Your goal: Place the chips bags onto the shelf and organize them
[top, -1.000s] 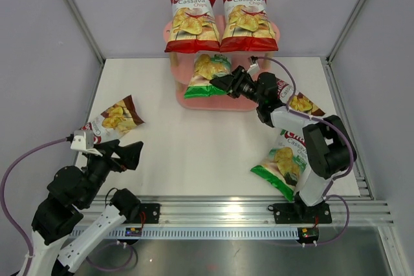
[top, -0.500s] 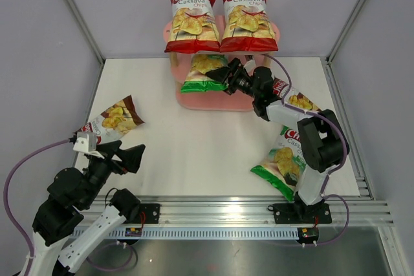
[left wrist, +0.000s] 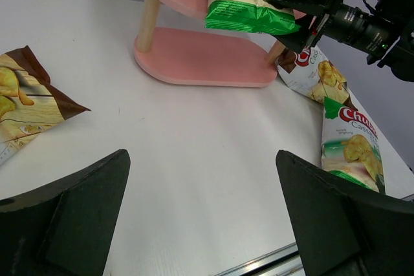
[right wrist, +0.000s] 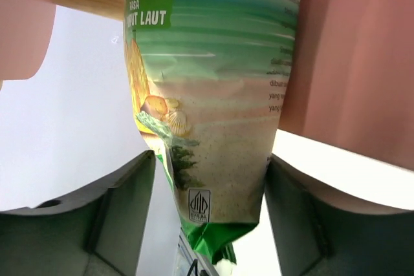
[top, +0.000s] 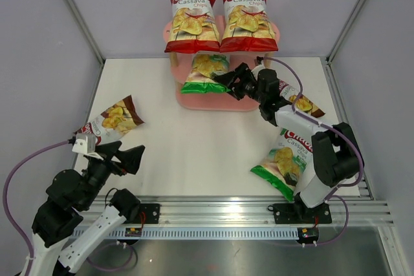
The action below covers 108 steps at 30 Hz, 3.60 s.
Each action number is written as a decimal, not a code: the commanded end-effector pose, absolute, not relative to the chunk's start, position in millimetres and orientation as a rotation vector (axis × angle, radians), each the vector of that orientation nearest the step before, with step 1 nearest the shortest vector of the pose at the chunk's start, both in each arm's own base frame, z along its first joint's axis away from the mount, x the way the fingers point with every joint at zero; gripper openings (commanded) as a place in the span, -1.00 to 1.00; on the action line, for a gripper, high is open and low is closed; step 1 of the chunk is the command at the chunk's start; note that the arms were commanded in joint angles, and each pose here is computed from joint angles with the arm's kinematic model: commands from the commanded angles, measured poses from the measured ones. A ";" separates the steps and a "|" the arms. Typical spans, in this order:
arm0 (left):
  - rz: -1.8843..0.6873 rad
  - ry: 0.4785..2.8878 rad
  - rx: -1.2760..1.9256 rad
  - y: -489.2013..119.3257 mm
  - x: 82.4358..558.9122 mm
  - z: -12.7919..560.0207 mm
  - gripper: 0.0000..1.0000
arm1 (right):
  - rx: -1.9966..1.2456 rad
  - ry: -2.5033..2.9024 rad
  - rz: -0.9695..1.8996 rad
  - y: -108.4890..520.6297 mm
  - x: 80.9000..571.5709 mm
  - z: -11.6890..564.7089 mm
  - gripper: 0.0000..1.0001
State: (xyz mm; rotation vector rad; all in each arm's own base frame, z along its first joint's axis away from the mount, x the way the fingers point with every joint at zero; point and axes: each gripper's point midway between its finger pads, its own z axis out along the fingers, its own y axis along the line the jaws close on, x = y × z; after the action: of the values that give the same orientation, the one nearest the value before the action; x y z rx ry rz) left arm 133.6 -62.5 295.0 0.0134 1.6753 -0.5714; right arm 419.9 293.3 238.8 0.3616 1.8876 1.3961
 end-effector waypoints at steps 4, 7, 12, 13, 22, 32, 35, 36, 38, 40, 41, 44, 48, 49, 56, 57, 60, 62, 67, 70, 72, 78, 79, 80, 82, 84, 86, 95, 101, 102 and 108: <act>-0.604 1.615 0.042 -66.9 132.5 307.9 0.98 | 0.343 1.835 1.313 279.6 419.6 262.4 0.22; -0.605 1.609 0.042 -66.1 131.6 309.0 0.98 | 0.322 1.843 1.307 282.4 423.3 262.9 0.07; -0.611 1.599 0.043 -65.6 130.2 309.9 0.98 | 0.273 1.852 1.308 291.3 435.5 266.3 -0.05; -0.613 1.597 0.044 -65.9 130.1 310.3 0.98 | 0.272 1.861 1.307 293.3 437.8 262.3 -0.06; -0.616 1.596 0.051 -66.7 129.7 309.8 0.98 | 0.173 1.888 1.346 310.6 449.3 259.9 -0.13; -0.629 1.585 0.060 -68.3 128.3 311.6 0.98 | 0.018 1.887 1.448 329.5 438.3 270.3 -0.15; -0.627 1.592 0.063 -69.3 129.1 310.1 0.98 | 0.008 1.884 1.467 332.7 436.9 272.3 -0.15; -0.630 1.591 0.065 -69.7 128.9 310.5 0.98 | 0.009 1.887 1.471 334.1 437.4 271.7 -0.14; -0.630 1.589 0.061 -69.0 128.6 310.9 0.98 | 0.014 1.882 1.474 335.7 438.5 272.0 -0.14; -0.630 1.588 0.060 -68.8 128.4 311.1 0.98 | 0.058 1.877 1.469 335.2 442.1 269.1 -0.13; -0.630 1.585 0.058 -68.4 128.3 311.6 0.98 | 0.091 1.882 1.469 333.9 443.2 266.2 -0.12; -0.633 1.579 0.057 -67.6 127.4 312.4 0.98 | 0.141 1.875 1.464 331.9 449.2 263.5 -0.12; -0.633 1.578 0.057 -67.2 126.8 311.6 0.98 | 0.179 1.856 1.460 332.1 452.5 265.0 -0.10; -0.635 1.576 0.058 -67.5 126.7 312.4 0.98 | 0.176 1.850 1.466 333.3 452.5 267.4 -0.10; -0.632 1.577 0.056 -67.2 127.2 311.8 0.98 | 0.178 1.850 1.483 342.1 456.9 271.9 -0.07; -0.633 1.578 0.054 -67.0 126.9 311.6 0.98 | 0.176 1.855 1.481 342.3 457.0 271.1 -0.07; -0.634 1.576 0.054 -67.0 127.0 311.6 0.98 | 0.171 1.848 1.489 342.8 456.4 274.4 -0.06; -0.632 1.581 0.055 -67.4 127.4 311.2 0.98 | 0.175 1.842 1.500 343.4 456.2 276.0 -0.07; -0.633 1.581 0.054 -67.7 127.6 311.4 0.98 | 0.182 1.840 1.490 341.3 454.0 279.2 -0.02; -0.634 1.578 0.053 -67.3 127.1 311.4 0.98 | 0.173 1.830 1.479 335.5 444.6 285.7 0.10; -0.635 1.579 0.057 -67.8 127.2 311.2 0.98 | 0.181 1.832 1.461 331.2 442.0 287.4 0.24; -0.643 1.578 0.069 -69.9 126.4 311.8 0.98 | 0.186 1.848 1.378 316.4 432.5 290.5 0.37; -0.644 1.578 0.070 -70.1 126.3 311.8 0.98 | 0.185 1.857 1.366 313.5 430.5 287.4 0.39; -0.644 1.577 0.070 -69.9 126.0 311.9 0.98 | 0.183 1.855 1.366 310.9 426.5 290.6 0.39; -0.648 1.574 0.072 -70.3 125.6 312.9 0.98 | 0.202 1.877 1.341 301.5 422.0 280.8 0.43; -0.647 1.581 0.076 -71.4 126.3 311.8 0.98 | 0.223 1.877 1.316 287.4 416.3 283.0 0.46; -0.644 1.589 0.078 -72.4 127.4 311.2 0.98 | 0.242 1.884 1.297 273.8 404.9 278.3 0.50; -0.626 1.673 0.087 -82.9 138.6 303.5 0.98 | 0.229 1.916 1.010 212.2 359.3 278.6 0.99; -0.749 1.775 0.128 -127.2 155.9 284.0 0.98 | 0.252 2.035 0.632 150.1 320.7 256.9 0.99; -0.812 1.806 0.154 -141.8 155.5 277.6 0.98 | 0.274 2.024 0.557 135.3 315.2 259.3 0.99; -1.068 1.952 0.255 -219.9 175.2 241.4 0.98 | 0.346 2.085 0.386 93.8 269.1 243.3 0.99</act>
State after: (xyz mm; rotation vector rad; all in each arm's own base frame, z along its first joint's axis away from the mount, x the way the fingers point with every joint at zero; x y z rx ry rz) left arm 176.7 -170.4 229.9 0.1697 1.9888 -0.8076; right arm 296.6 128.5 269.9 0.3221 2.0000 0.5866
